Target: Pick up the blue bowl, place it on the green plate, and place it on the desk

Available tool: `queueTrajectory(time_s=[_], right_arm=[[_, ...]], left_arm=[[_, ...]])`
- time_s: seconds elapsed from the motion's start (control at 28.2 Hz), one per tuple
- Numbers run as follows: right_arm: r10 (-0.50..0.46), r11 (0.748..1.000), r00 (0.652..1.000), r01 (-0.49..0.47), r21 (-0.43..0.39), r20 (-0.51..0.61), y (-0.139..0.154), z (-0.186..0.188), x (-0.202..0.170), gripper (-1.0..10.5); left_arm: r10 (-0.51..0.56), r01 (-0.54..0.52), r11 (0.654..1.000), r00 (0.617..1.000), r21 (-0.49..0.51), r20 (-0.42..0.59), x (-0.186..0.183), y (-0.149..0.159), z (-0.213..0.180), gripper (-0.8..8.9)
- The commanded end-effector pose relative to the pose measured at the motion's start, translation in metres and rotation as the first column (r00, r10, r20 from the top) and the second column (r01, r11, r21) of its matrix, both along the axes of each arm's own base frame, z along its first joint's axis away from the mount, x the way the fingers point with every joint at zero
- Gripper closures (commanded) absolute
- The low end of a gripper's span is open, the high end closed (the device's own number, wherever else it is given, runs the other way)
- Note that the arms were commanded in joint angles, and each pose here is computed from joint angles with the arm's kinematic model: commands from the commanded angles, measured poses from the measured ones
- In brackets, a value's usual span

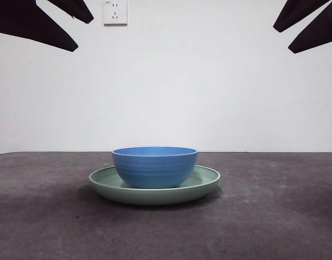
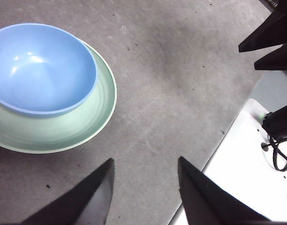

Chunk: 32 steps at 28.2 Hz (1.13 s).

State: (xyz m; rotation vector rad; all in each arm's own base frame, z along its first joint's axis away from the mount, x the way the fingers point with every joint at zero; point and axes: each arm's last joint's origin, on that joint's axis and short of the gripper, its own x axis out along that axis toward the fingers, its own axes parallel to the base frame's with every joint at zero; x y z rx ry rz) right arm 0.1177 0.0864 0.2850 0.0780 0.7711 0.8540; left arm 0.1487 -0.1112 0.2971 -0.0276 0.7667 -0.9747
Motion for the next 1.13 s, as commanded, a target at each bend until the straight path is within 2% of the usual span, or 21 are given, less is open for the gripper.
queueTrajectory(time_s=[0.04, 0.28, 0.42, 1.13], right_arm=[[0.007, 1.0, 1.0, -0.007, 0.007, 0.005, 0.0016, 0.0014, 0.0004, 7.6], [0.007, 1.0, 1.0, -0.008, 0.006, 0.005, 0.0016, 0.0013, 0.0004, 7.6], [0.008, 1.0, 1.0, -0.008, 0.005, 0.005, 0.0016, 0.0013, 0.0003, 9.4], [0.007, 1.0, 1.0, -0.007, 0.006, 0.007, 0.0016, 0.0015, 0.0005, 9.4]], left_arm=[[-0.013, 0.013, 1.0, 1.0, -0.006, 0.013, 0.0006, -0.0017, 0.0023, 5.95], [-0.013, 0.013, 1.0, 1.0, -0.006, 0.013, 0.0006, -0.0017, 0.0023, 6.15], [-0.013, 0.013, 1.0, 1.0, -0.006, 0.013, 0.0006, -0.0017, 0.0023, 8.07], [-0.013, 0.013, 1.0, 1.0, -0.01, 0.019, 0.0009, -0.0019, 0.0028, 8.04]])
